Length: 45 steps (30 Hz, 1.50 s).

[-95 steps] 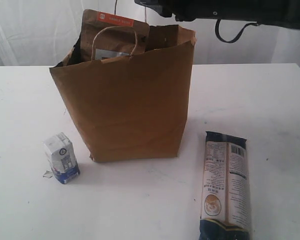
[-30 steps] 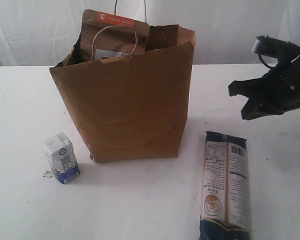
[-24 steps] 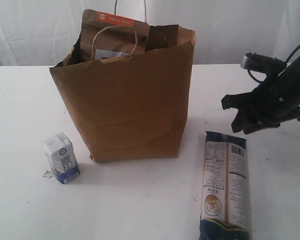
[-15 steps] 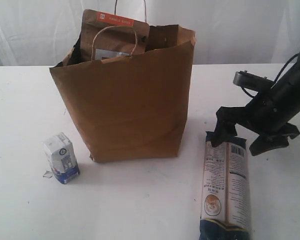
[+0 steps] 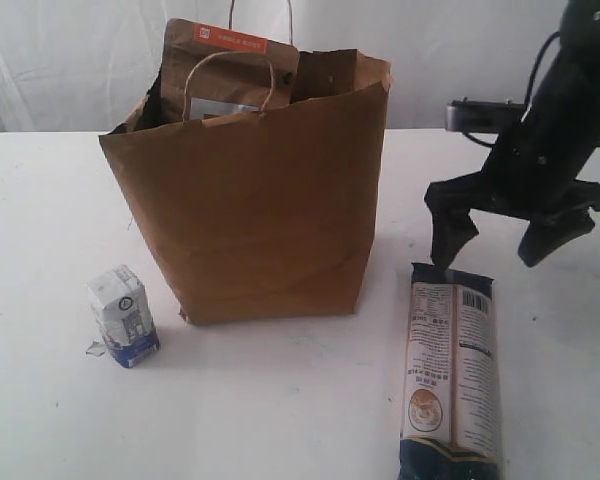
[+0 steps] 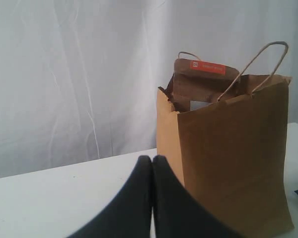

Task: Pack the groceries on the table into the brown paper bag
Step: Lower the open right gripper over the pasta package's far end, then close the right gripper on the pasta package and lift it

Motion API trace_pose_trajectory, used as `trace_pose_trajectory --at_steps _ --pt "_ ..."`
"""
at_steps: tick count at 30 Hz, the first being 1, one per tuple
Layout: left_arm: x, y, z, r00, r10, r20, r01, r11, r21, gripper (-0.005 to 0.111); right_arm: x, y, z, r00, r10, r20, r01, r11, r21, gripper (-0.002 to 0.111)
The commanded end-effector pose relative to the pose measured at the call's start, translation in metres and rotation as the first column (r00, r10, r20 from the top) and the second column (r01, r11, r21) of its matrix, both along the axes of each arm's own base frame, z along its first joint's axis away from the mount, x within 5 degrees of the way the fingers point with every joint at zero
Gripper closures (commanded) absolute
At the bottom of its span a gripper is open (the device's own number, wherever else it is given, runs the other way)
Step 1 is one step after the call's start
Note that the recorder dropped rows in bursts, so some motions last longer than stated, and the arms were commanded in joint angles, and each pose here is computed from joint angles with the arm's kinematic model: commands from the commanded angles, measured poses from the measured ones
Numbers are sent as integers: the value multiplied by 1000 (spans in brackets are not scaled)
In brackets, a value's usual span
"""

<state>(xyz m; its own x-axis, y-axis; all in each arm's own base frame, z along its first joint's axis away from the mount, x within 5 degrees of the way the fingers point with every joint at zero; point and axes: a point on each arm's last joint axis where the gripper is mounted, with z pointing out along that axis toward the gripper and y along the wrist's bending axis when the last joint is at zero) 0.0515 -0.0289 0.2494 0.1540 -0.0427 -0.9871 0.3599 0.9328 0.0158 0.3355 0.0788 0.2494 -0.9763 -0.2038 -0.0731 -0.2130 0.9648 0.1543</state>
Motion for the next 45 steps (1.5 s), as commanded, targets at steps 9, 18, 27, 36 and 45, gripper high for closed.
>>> trace_pose_trajectory --at_steps 9,18,27,36,45 --pt "0 0 2 1000 -6 0 6 1000 -14 107 9 63 -33 977 -190 95 198 976 -86 20" --pt "0 0 2 1000 -6 0 6 1000 -14 107 10 56 -54 973 -231 -10 226 960 -166 20" --pt "0 0 2 1000 -6 0 6 1000 -14 107 19 43 -81 931 -354 -83 334 923 -192 20" --pt "0 0 2 1000 -6 0 6 1000 -14 107 20 42 -92 939 -331 -96 306 929 -209 20" --pt "0 0 2 1000 -6 0 6 1000 -14 107 20 43 -92 948 -303 -100 278 939 -203 20"
